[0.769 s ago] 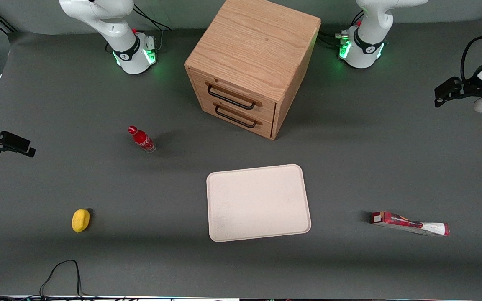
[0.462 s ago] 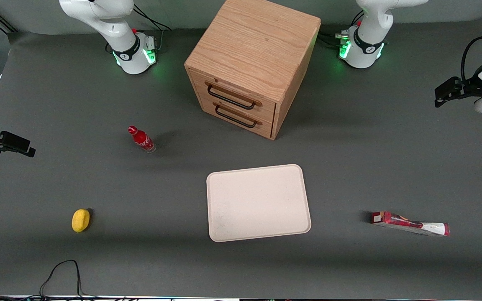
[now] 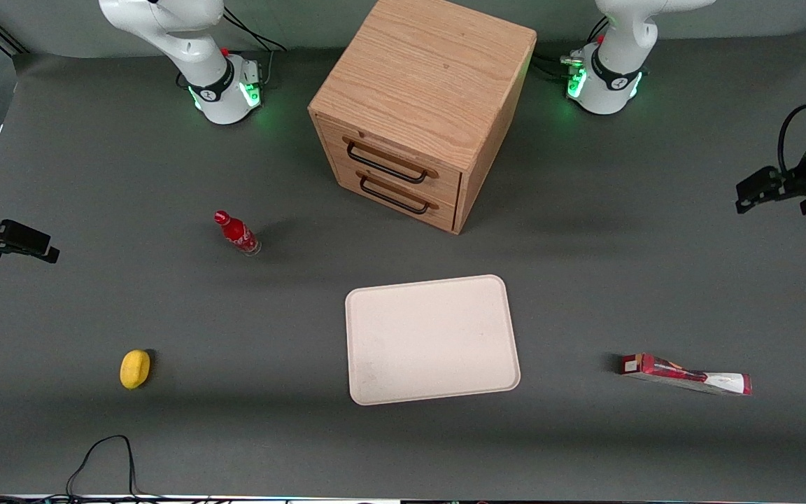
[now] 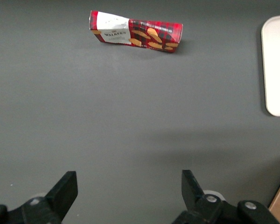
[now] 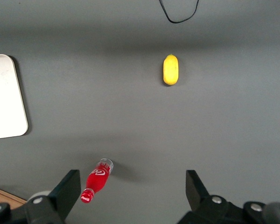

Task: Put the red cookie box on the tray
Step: 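Move the left gripper down toward the red-and-white cookie box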

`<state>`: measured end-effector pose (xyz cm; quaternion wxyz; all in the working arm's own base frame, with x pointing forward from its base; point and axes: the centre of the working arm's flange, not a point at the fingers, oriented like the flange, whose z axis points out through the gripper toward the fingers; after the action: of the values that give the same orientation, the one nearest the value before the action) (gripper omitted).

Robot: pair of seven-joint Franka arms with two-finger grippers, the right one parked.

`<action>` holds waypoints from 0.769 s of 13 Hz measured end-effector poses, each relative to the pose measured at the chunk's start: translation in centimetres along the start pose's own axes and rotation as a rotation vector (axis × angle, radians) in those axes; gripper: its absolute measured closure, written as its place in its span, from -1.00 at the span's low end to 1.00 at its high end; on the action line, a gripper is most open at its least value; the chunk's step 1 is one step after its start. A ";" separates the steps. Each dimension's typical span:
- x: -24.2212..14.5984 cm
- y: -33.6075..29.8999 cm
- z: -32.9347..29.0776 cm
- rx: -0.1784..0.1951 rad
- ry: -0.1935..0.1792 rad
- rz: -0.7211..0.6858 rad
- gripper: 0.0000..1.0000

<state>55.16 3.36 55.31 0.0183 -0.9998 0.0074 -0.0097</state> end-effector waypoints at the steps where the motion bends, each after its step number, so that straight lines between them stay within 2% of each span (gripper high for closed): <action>1: 1.3 0.2 0.5 -0.002 0.003 -0.055 -0.99; 4: 6.9 1.0 2.3 -0.014 0.015 -0.323 -0.99; 7: 12.7 -0.6 6.0 -0.076 0.036 -0.662 -0.99; 10: 16.0 -2.2 11.8 -0.132 0.055 -0.944 -0.99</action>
<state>71.46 5.73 43.86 -0.0517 -0.8923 -0.4464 -0.0429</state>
